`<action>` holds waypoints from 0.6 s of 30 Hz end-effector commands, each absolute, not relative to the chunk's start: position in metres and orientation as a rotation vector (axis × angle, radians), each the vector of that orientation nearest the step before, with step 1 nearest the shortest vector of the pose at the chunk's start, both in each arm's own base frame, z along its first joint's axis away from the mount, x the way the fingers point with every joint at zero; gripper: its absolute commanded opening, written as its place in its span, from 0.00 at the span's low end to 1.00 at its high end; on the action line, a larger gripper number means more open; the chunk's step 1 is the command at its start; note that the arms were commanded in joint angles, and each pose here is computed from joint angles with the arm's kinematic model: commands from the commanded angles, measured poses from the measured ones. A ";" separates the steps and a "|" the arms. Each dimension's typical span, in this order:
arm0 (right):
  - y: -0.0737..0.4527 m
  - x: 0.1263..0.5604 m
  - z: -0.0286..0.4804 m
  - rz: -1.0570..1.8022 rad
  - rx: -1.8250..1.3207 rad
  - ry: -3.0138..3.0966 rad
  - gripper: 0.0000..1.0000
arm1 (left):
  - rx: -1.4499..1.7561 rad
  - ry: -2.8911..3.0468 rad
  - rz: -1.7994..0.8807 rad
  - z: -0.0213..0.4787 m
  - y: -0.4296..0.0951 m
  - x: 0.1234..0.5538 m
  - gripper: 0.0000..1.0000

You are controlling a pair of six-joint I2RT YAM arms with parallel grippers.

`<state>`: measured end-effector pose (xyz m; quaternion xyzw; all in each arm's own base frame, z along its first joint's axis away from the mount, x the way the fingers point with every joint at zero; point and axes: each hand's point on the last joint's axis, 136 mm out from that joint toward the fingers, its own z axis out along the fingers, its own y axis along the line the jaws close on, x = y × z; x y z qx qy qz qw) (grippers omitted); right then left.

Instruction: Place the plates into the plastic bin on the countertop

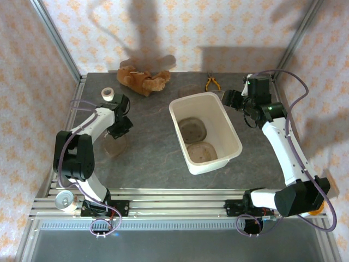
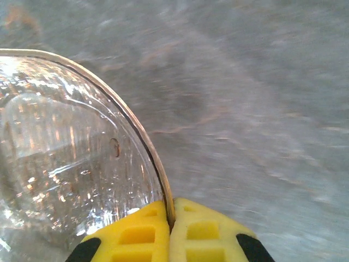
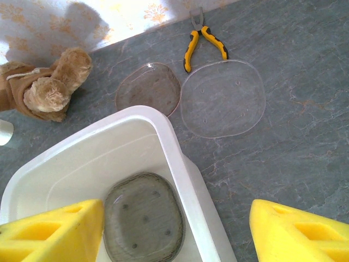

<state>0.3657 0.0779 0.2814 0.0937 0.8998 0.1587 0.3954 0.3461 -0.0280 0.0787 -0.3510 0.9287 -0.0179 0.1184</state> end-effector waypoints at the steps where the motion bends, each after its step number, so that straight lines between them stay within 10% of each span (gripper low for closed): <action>1: 0.077 0.360 0.281 0.408 0.234 2.288 0.70 | -1.042 2.623 -0.133 0.119 -0.042 0.358 0.00; 18: 0.132 0.365 0.301 0.597 0.050 2.225 0.66 | -1.001 2.147 -0.502 0.304 -0.103 0.396 0.00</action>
